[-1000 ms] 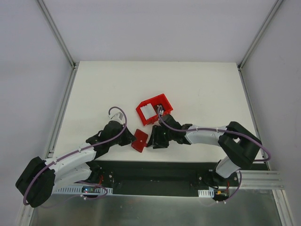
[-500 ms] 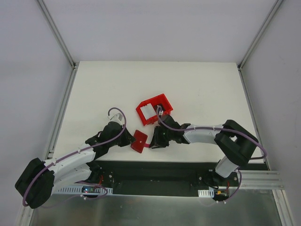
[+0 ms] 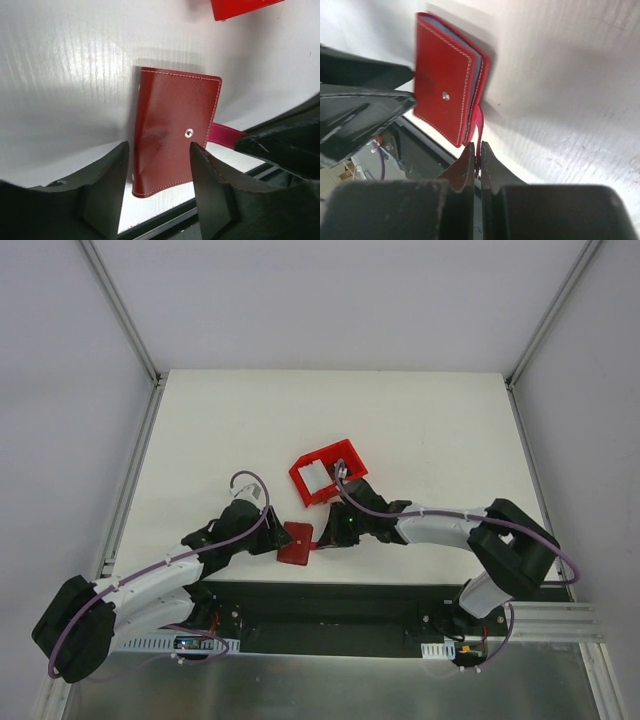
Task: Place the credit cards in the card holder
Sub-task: Open the card holder at the center of the board.
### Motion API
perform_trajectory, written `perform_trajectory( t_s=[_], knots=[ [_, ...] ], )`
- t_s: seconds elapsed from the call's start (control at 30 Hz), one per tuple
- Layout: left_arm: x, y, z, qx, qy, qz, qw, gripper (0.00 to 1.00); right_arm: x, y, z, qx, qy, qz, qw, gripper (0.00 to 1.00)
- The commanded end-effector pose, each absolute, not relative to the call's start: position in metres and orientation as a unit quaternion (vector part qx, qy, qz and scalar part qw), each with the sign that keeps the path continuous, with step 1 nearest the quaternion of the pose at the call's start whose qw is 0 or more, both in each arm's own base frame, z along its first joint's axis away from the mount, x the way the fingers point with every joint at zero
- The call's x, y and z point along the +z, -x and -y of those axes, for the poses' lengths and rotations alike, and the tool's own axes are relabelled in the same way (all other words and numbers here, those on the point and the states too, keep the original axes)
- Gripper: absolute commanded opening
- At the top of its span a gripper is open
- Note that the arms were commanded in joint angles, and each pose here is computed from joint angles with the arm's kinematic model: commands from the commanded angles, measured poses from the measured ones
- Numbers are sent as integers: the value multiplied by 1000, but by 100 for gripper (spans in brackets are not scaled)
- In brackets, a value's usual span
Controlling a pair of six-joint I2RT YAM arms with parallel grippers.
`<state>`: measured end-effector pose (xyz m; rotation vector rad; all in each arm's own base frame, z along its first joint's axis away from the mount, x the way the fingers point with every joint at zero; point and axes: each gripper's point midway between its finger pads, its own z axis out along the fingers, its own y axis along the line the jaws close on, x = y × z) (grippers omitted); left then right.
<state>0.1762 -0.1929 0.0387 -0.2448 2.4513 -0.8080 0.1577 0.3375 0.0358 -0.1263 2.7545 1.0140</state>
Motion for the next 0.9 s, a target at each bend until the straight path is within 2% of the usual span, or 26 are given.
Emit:
perform_trajectory(
  t_s=[0.0,0.2,0.4,0.87],
  knots=[
    [50,-180,191,-281,68,-915,283,55,73,-162,-338,376,64,-913,142,0],
    [73,-188,203,-298,37,-908,294,63,99,-160,-340,405,68,-898,157,0],
    [89,-187,223,-328,-24,-900,286,63,110,-160,-344,419,74,-891,161,0],
    [90,-183,239,-344,-76,-900,258,61,133,-161,-353,446,85,-874,174,0]
  ],
)
